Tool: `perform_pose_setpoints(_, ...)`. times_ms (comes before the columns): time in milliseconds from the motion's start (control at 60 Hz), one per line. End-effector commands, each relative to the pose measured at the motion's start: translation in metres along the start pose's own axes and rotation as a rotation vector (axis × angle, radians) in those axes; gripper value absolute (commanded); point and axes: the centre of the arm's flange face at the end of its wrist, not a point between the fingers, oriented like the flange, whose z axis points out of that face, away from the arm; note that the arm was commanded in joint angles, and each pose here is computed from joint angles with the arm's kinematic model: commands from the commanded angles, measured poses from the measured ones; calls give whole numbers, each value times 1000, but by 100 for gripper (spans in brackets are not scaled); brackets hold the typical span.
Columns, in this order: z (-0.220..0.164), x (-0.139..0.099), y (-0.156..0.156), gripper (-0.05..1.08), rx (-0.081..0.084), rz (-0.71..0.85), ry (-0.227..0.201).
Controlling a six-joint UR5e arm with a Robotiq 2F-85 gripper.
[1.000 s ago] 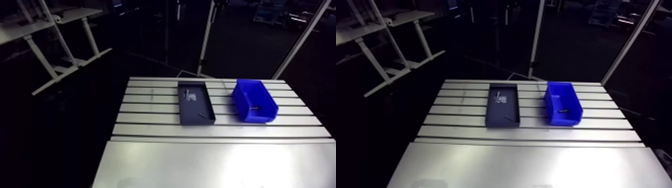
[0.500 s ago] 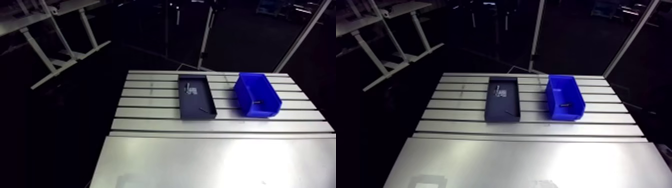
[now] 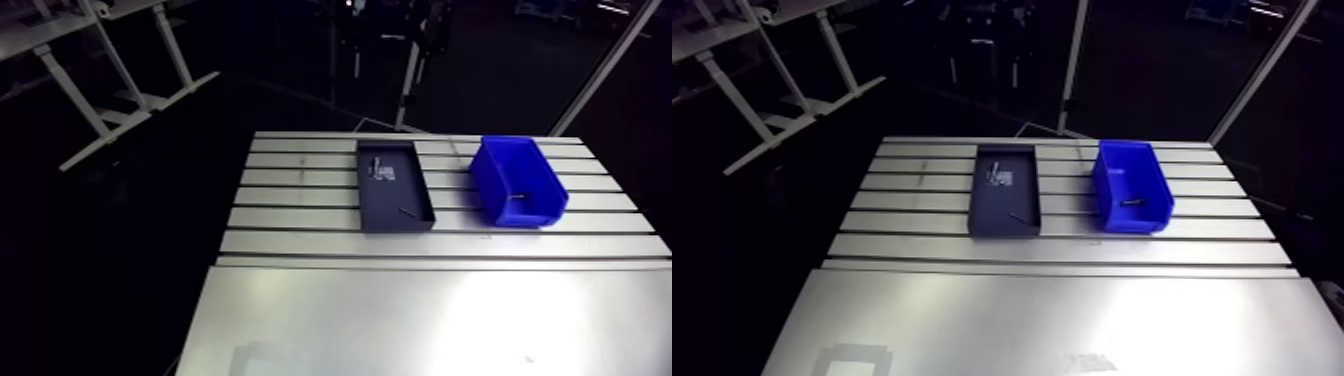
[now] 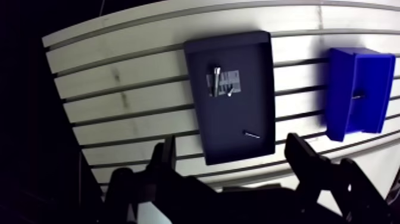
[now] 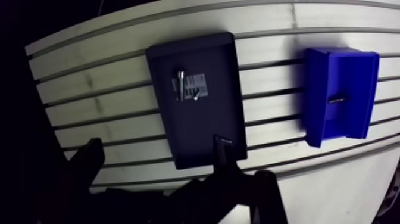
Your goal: Pick up the M10 bolt from the tray and put it into the blue bin.
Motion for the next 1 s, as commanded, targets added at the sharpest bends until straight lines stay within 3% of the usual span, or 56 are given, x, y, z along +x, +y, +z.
perform_pose_setpoints(17, 28, 1, 1, 1, -3, 2, -7)
perform_pose_setpoints(433, 73, 15, -1, 2, -4, 2, -19)
perform_pose_setpoints(633, 83, 18, -1, 30, -5, 23, -19)
perform_pose_setpoints(733, 85, 17, -1, 39, -7, 27, -22)
perform_pose_setpoints(1000, 99, 19, -1, 50, -8, 28, -35)
